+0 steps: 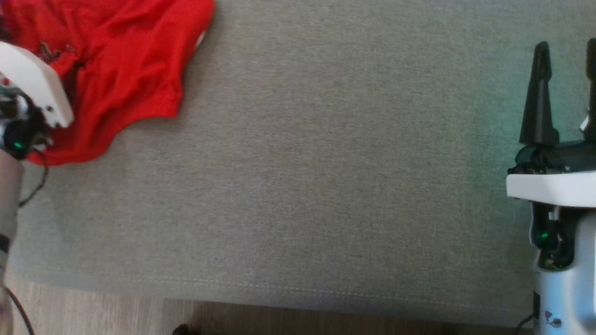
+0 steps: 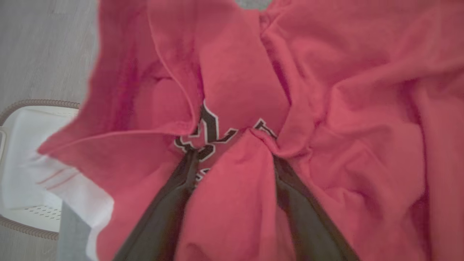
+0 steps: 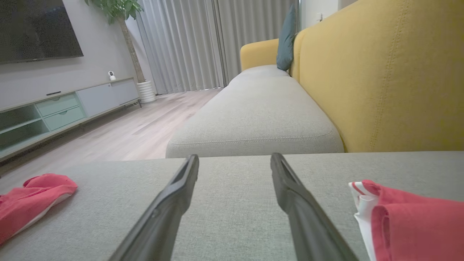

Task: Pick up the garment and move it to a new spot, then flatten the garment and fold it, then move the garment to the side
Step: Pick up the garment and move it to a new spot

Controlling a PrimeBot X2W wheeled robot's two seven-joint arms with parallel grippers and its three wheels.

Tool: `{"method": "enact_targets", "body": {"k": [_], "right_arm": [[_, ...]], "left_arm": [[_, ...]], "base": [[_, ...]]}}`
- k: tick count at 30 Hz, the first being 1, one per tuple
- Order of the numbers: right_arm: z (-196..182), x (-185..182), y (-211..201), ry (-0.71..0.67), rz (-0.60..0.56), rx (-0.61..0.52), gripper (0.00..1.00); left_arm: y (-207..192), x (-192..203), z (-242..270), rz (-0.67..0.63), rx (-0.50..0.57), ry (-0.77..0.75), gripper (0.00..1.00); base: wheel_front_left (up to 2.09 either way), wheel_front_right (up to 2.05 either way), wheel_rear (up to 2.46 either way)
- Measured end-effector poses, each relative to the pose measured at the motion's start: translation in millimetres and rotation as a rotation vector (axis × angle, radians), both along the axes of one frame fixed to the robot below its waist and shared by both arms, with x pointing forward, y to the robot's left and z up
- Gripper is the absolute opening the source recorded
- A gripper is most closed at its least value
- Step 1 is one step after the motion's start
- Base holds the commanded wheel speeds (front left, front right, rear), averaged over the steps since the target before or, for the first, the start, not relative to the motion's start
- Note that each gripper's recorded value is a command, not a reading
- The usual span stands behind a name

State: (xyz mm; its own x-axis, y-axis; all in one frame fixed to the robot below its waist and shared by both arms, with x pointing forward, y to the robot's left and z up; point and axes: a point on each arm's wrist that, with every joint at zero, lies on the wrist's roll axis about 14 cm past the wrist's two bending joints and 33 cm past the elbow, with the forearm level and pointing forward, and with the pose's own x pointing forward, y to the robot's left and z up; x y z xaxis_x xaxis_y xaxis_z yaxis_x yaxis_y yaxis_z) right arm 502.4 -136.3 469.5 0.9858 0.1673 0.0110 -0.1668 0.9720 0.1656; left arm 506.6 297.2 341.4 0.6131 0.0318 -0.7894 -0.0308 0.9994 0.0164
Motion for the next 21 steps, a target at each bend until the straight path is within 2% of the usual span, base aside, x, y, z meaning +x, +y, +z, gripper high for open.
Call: {"method": "enact_targets", "body": {"k": [7, 8, 15, 21], "right_arm": [[-0.1, 1.8, -14.8, -0.006, -0.037, -0.015, 1.0], [0.9, 1.6, -16.3, -0.008, -0.041, -0.017, 1.0], [16.4, -0.5, -25.2, -0.043, -0.067, -0.022, 1.0], [28.6, -14.8, -5.4, -0.057, -0.01, 0.028, 1.0]], "left_arm": [[1.7, 14.5, -8.3, 0.031, -0.016, 0.045, 1.0], [0.9, 15.0, -7.6, 0.033, -0.021, 0.046, 0.0], [0.8, 19.7, 6.4, 0.03, -0.009, -0.056, 0.0], [5.1, 44.8, 64.3, 0.056, 0.017, -0.361, 0.0]], "base": [[0.0, 0.0, 0.0], [0.0, 0.0, 0.0], [0.0, 0.0, 0.0], [0.0, 0.0, 0.0]]}}
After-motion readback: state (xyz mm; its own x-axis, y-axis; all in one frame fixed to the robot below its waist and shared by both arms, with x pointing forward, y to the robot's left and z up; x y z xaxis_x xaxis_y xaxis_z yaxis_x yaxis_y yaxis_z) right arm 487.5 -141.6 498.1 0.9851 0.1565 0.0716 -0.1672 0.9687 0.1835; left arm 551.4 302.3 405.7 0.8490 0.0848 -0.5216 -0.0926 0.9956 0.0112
